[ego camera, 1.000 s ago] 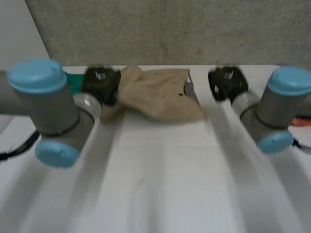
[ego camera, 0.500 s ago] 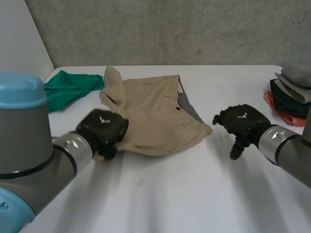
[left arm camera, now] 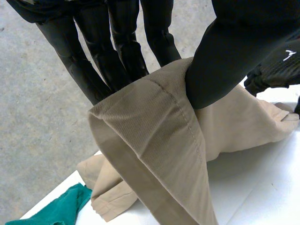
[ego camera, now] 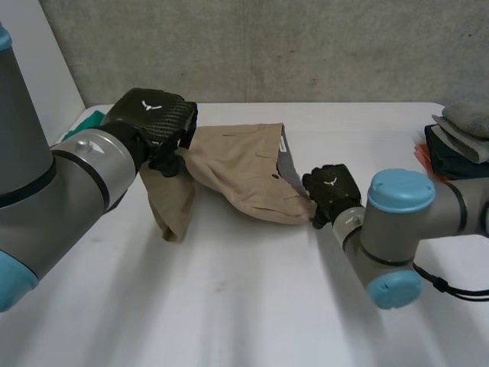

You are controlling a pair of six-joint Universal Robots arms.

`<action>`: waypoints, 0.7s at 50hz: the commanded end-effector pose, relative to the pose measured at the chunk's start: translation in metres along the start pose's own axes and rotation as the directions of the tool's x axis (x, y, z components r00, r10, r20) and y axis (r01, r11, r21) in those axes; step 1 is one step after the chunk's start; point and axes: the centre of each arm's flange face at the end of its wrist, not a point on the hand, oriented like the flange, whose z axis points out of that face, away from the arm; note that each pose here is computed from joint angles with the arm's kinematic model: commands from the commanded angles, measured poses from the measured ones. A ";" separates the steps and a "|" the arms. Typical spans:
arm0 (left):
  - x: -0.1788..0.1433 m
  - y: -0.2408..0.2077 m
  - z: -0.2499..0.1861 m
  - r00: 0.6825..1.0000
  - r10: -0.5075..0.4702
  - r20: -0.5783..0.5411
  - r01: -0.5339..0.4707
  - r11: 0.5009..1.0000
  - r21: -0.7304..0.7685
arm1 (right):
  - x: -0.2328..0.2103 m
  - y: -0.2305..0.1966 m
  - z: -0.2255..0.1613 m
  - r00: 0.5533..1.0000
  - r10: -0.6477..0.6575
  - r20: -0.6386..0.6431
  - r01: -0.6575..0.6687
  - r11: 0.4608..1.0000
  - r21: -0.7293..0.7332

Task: Fold the laundry.

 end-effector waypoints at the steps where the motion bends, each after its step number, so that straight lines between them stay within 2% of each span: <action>1: -0.004 0.002 -0.001 0.999 -0.050 0.006 0.051 0.999 -0.011 | 0.008 -0.001 0.012 0.999 0.028 -0.045 -0.029 1.000 -0.012; 15: -0.006 -0.007 0.000 0.998 -0.060 0.015 0.060 0.998 0.022 | 0.002 -0.026 -0.019 0.986 0.149 0.081 -0.146 0.989 -0.036; 23: -0.005 -0.013 0.001 0.998 -0.061 0.012 0.060 0.997 0.043 | -0.018 -0.018 -0.023 0.968 0.183 0.168 -0.171 0.982 -0.084; 27: -0.006 -0.012 0.001 0.997 -0.070 0.017 0.070 0.997 0.032 | -0.023 -0.010 -0.011 0.975 0.174 0.141 -0.164 0.983 -0.084; 31: -0.008 -0.006 -0.001 0.997 -0.075 0.019 0.075 0.997 -0.004 | 0.000 -0.009 0.004 0.989 0.149 -0.006 -0.149 0.985 -0.084; 35: -0.010 0.012 -0.005 0.997 -0.074 0.011 0.075 0.992 -0.098 | 0.018 -0.018 -0.013 0.997 0.075 -0.037 -0.079 0.987 -0.141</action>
